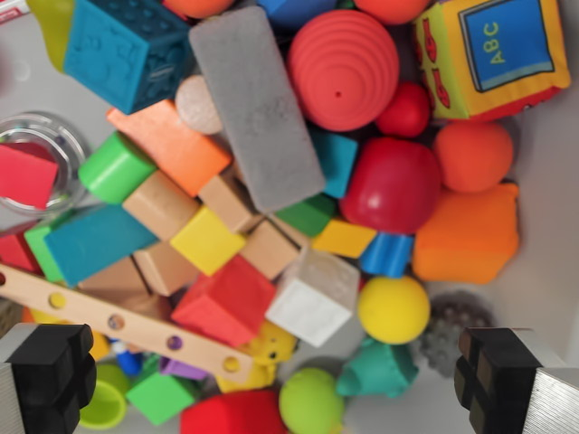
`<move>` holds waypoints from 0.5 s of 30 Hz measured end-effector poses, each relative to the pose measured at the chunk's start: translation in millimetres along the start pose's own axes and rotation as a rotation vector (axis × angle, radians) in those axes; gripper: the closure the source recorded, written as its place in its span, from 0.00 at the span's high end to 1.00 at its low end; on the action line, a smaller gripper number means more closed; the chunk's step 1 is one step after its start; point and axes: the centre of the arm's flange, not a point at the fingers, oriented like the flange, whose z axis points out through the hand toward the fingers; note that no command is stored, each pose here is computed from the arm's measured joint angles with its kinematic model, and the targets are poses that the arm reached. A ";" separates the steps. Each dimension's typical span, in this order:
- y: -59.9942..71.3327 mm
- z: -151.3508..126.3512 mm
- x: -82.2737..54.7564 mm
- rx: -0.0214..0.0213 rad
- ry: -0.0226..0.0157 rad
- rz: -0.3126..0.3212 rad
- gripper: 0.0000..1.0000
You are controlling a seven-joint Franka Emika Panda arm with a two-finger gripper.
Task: Pick an object from the bin
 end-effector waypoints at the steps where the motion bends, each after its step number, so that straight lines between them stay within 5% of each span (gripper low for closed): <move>1: -0.8 0.6 -0.6 0.0000 0.0000 -0.002 1.00; 15: -15.7 12.2 -13.5 0.0028 0.0013 -0.034 1.00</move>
